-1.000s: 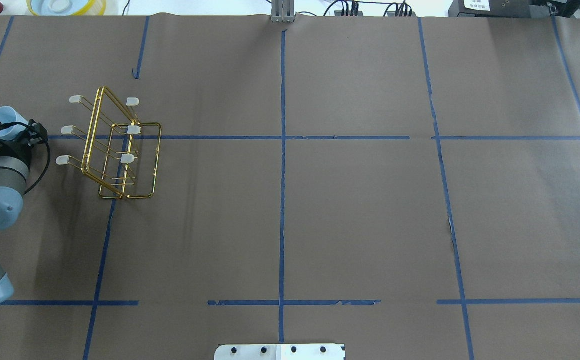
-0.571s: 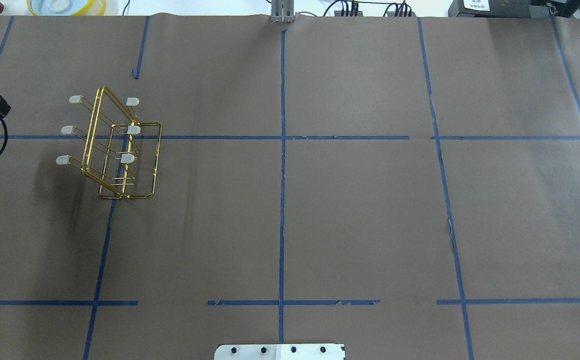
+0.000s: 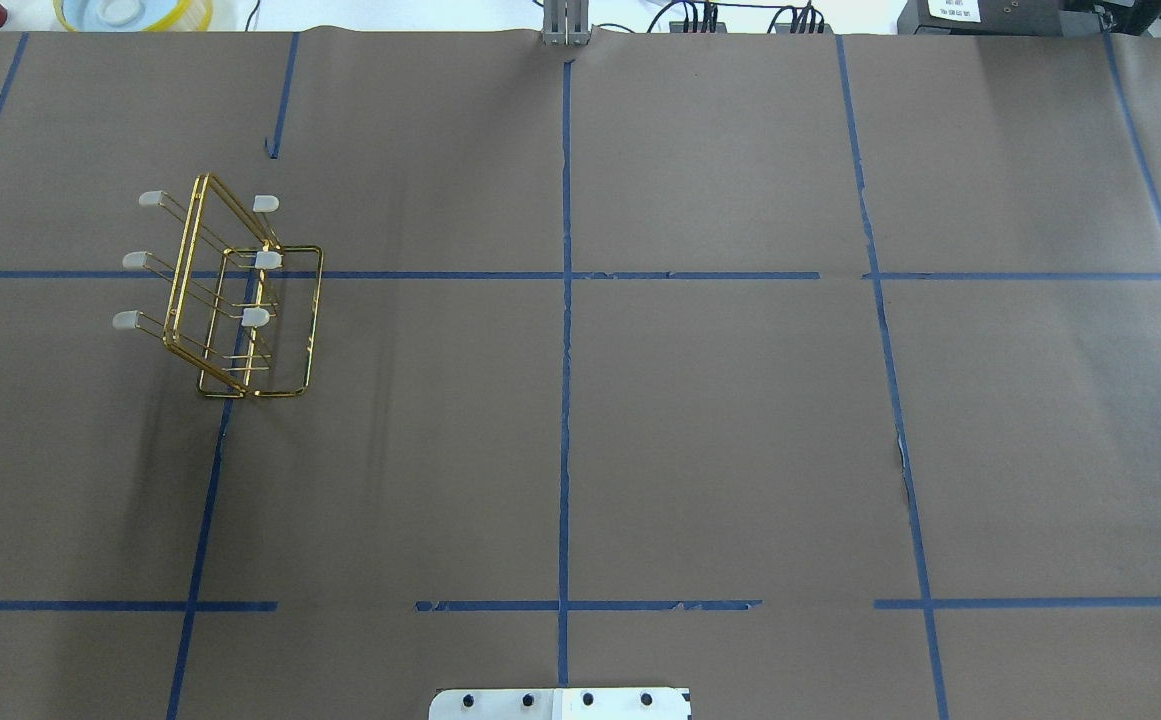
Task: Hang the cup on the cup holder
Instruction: 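Raise and rotate the held cup with the left gripper, tilting it sideways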
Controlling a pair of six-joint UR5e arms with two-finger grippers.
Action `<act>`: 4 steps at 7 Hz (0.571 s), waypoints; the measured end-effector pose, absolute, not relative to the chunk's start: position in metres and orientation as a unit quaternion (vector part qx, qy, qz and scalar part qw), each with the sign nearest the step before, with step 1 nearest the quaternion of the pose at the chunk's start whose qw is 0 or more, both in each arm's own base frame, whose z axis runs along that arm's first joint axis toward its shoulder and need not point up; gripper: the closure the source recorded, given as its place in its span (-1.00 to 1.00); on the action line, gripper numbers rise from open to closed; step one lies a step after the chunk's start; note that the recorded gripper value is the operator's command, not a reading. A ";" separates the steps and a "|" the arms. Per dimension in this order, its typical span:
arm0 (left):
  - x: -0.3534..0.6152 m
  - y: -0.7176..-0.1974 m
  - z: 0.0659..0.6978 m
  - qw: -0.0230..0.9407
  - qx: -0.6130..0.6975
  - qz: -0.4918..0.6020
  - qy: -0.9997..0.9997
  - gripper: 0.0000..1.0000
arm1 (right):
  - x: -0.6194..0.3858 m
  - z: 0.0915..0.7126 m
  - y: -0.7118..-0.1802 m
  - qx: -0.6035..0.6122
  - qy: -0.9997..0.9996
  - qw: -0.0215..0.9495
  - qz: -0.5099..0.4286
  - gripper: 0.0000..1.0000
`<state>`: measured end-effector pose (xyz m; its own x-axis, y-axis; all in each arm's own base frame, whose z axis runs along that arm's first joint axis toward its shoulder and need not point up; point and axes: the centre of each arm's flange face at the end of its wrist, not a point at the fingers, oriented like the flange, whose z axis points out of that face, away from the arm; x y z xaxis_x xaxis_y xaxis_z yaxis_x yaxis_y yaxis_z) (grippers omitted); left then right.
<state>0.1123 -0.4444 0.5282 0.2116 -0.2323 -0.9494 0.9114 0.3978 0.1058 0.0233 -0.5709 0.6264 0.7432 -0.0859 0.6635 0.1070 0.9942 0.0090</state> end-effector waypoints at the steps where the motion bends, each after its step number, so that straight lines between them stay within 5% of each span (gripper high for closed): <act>1: 0.108 -0.439 0.509 0.640 0.341 -0.445 0.526 1.00 | 0.023 0.626 -0.571 -0.015 -0.355 0.933 -0.052 -1.00; 4: 0.102 -0.425 0.478 0.468 0.217 -0.542 0.663 1.00 | 0.024 0.626 -0.571 -0.015 -0.355 0.933 -0.051 -1.00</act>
